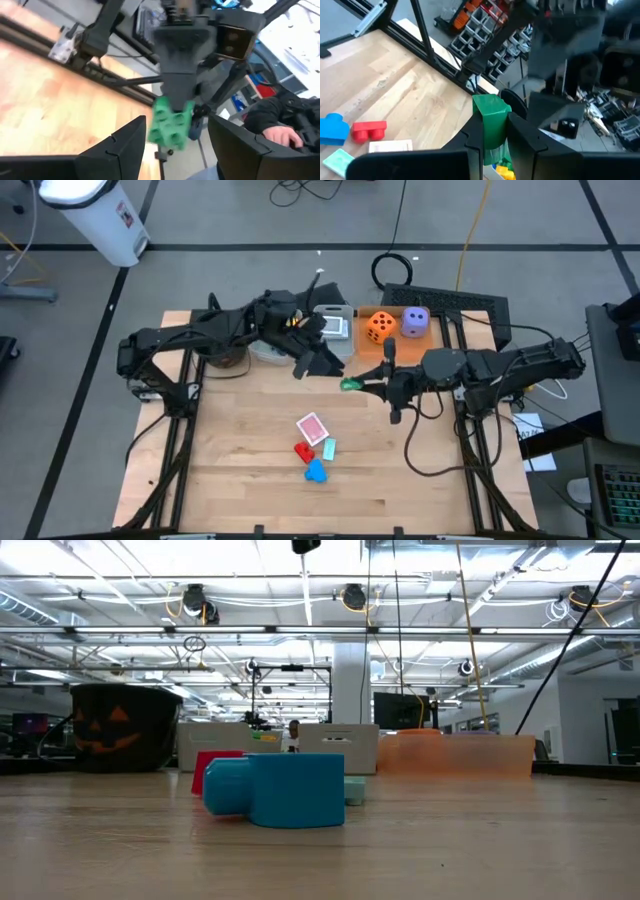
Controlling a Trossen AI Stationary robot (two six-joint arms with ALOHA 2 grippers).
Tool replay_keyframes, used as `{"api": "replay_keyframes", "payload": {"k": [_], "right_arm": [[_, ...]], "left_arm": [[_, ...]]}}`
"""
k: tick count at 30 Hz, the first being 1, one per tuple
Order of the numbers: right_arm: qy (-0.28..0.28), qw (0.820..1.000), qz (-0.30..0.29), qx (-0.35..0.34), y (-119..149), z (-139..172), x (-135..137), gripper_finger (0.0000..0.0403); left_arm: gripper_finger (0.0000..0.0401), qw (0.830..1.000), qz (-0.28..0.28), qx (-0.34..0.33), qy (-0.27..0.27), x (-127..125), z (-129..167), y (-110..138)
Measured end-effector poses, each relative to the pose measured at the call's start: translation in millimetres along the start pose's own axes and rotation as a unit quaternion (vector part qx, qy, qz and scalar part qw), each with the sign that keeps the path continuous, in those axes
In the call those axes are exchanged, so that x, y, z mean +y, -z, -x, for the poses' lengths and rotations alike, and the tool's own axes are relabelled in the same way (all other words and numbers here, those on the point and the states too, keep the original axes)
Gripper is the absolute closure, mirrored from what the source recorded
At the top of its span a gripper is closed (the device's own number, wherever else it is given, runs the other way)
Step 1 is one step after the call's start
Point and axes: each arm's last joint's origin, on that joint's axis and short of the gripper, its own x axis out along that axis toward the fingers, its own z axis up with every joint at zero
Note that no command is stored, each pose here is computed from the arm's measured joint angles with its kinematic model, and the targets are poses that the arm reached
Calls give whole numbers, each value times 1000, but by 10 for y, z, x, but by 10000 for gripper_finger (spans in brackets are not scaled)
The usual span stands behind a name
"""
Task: Pick & Place Toys
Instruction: Put the green game piece into the left gray bin
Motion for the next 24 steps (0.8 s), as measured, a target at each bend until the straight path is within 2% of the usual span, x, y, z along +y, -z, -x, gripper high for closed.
{"api": "replay_keyframes", "payload": {"k": [8, 24], "right_arm": [[-7, 999, -8, -34, -44, -9, -16, 362], [-17, 1000, -8, -17, 86, -200, -72, 362]], "left_arm": [[183, 1000, 1, 4, -17, 8, 9, 2], [183, 999, 17, 36, -5, 79, -215, 104]]}}
